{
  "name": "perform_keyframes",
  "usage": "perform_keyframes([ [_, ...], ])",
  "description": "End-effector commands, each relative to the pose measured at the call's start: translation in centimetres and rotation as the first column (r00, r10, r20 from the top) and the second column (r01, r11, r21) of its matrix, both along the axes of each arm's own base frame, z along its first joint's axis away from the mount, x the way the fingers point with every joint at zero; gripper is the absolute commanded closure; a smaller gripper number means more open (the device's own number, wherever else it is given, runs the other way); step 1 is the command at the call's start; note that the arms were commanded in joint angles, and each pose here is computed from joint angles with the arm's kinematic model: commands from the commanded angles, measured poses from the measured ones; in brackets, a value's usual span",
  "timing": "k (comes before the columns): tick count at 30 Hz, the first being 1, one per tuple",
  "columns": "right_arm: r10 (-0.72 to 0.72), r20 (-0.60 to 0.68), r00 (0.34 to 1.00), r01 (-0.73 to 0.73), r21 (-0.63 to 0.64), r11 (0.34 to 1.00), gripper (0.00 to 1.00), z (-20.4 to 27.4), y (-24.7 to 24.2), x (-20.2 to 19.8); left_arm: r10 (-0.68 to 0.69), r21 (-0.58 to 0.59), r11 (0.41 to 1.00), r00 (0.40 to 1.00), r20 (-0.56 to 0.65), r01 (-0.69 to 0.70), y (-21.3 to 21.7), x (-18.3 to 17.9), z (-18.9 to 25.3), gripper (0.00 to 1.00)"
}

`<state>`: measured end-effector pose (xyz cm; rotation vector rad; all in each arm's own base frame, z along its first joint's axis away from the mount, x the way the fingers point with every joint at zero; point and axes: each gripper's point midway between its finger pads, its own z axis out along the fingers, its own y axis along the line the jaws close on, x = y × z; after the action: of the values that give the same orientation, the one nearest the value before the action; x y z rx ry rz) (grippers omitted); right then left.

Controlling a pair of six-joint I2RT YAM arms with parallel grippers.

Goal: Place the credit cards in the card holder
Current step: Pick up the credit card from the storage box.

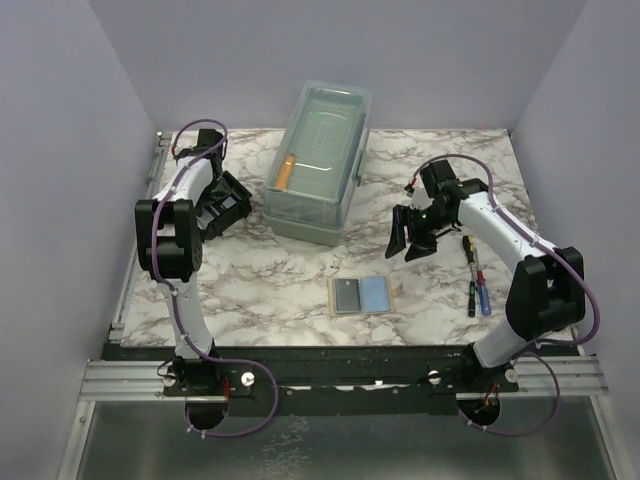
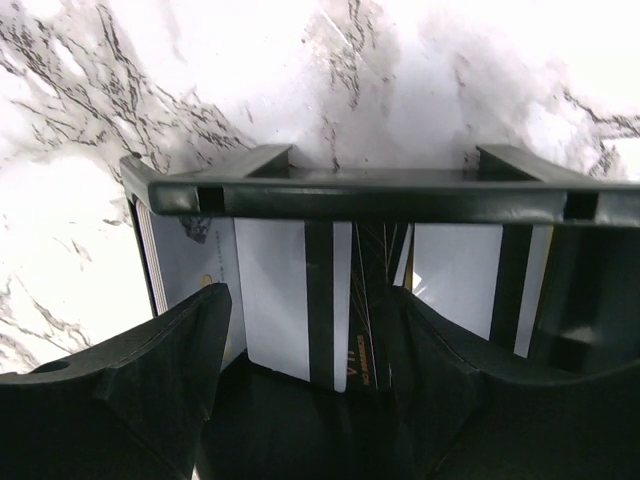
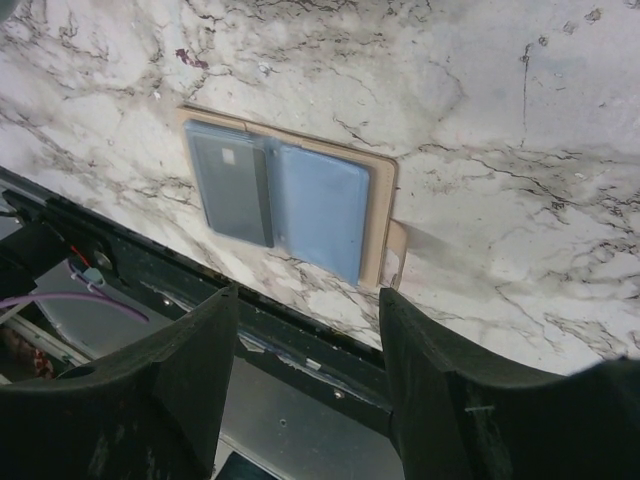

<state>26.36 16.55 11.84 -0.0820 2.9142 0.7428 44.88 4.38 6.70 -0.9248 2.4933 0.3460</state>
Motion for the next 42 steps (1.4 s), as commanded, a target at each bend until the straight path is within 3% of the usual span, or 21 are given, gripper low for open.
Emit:
perform_keyframes([
  [1,0.006,-0.029,1.000,-0.006,0.023,1.000,0.39,0.5,0.1,0.1,0.020,0.069,0.997,0.998,-0.051,-0.017,2.1,-0.1,0.4,0.34],
  [7,0.006,-0.044,0.999,-0.004,0.050,0.999,0.39,0.4,0.5,0.3,0.005,0.048,0.999,1.000,-0.026,-0.004,1.8,0.0,2.6,0.36],
  [11,0.012,-0.053,0.999,-0.008,0.065,0.998,0.39,0.2,0.8,0.3,0.016,0.057,0.998,1.000,-0.015,-0.015,2.1,-0.9,4.8,0.32],
  [15,0.014,-0.057,0.998,-0.010,0.074,0.997,0.39,0.1,0.9,0.1,0.067,0.068,0.996,0.995,-0.079,-0.061,2.7,-3.1,5.2,0.22],
  [23,0.014,-0.049,0.999,-0.010,0.077,0.997,0.40,0.3,0.8,-0.2,0.088,0.058,0.995,0.963,-0.255,-0.076,2.9,-5.1,2.4,0.20],
  [34,0.013,-0.040,0.999,-0.010,0.075,0.997,0.40,0.4,0.7,-0.3,0.088,0.114,0.992,0.930,-0.357,-0.051,4.0,-6.1,0.7,0.25],
  [42,0.014,-0.043,0.999,-0.010,0.084,0.996,0.40,0.5,0.8,-0.3,0.088,0.137,0.990,0.926,-0.368,-0.039,4.7,-7.1,1.2,0.36],
])
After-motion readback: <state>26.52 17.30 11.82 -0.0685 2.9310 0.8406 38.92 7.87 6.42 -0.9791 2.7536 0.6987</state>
